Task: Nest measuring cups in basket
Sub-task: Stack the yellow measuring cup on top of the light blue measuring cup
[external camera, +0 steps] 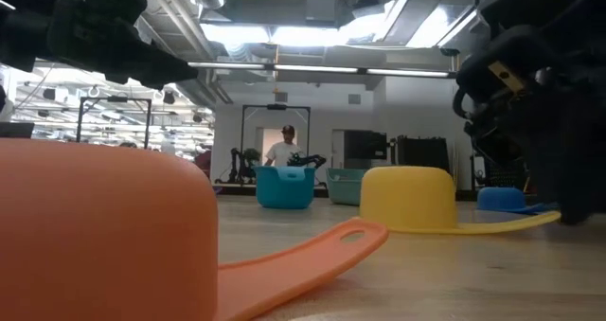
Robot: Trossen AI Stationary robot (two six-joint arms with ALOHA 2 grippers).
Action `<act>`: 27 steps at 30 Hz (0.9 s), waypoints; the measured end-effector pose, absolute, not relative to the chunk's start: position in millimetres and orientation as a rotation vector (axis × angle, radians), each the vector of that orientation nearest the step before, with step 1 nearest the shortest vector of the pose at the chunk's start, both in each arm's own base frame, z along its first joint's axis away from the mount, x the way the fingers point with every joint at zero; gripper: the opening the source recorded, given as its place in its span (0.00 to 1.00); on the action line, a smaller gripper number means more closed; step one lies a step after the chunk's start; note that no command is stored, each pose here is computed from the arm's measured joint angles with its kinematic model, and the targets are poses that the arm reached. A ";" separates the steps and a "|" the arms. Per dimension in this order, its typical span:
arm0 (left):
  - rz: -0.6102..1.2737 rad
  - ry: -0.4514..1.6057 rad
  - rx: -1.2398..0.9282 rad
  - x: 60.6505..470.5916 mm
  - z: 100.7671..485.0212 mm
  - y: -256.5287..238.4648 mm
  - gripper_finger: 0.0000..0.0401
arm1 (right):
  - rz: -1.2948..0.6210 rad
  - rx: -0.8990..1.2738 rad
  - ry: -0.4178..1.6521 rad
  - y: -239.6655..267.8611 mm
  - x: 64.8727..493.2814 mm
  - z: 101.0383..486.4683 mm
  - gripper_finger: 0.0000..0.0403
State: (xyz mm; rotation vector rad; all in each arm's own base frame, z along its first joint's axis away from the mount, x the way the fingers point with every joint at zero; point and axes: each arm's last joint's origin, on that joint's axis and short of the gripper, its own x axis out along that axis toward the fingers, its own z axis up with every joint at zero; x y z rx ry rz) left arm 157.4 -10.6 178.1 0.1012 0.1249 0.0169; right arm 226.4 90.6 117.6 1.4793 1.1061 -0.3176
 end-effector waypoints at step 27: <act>0.017 0.131 0.102 157.4 177.5 -10.6 0.34 | -0.291 1.497 1.071 94.5 239.6 97.5 0.29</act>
